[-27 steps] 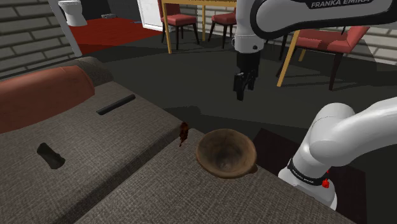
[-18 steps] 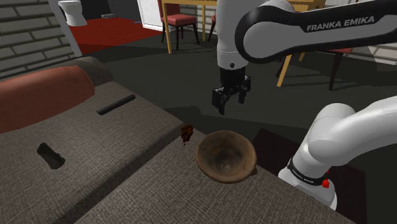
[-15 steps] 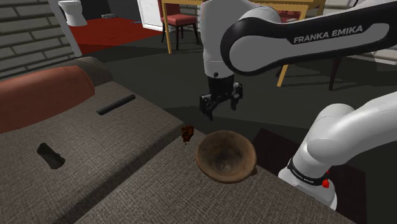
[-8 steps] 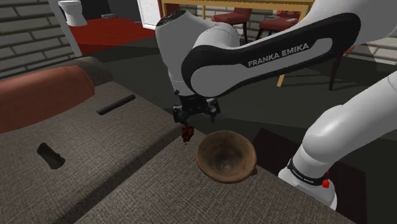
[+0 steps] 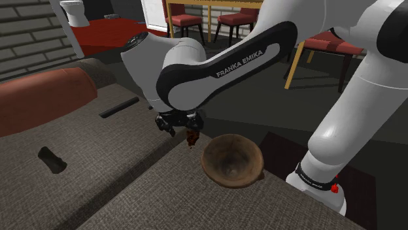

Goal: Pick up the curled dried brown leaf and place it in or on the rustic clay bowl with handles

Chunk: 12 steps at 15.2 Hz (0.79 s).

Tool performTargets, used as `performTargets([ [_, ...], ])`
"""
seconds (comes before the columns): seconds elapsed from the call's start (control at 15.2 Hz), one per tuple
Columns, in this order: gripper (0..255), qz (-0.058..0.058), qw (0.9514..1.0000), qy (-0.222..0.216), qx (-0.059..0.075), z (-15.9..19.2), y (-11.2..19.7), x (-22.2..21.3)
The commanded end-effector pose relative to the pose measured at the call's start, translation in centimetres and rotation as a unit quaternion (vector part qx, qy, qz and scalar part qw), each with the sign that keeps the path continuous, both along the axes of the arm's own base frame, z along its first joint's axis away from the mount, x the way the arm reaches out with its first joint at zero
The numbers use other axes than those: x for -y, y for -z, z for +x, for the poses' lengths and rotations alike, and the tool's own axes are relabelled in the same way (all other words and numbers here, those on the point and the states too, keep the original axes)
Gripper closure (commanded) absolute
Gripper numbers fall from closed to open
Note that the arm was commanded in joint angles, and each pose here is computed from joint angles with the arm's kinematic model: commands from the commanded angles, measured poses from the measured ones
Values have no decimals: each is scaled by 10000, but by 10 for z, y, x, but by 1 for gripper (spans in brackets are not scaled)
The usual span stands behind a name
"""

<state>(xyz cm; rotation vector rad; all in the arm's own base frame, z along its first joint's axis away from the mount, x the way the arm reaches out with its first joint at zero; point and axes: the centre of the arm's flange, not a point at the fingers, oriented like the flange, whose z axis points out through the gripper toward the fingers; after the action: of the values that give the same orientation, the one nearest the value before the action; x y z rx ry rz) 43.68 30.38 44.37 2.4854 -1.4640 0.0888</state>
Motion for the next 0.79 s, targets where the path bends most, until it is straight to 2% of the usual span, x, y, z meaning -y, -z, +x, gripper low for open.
performTargets([
  [0.0,0,-7,10000,33,13,1,10,2],
  [0.26,0,-7,10000,33,13,0,29,7],
  [0.73,0,-7,10000,33,13,0,29,7],
])
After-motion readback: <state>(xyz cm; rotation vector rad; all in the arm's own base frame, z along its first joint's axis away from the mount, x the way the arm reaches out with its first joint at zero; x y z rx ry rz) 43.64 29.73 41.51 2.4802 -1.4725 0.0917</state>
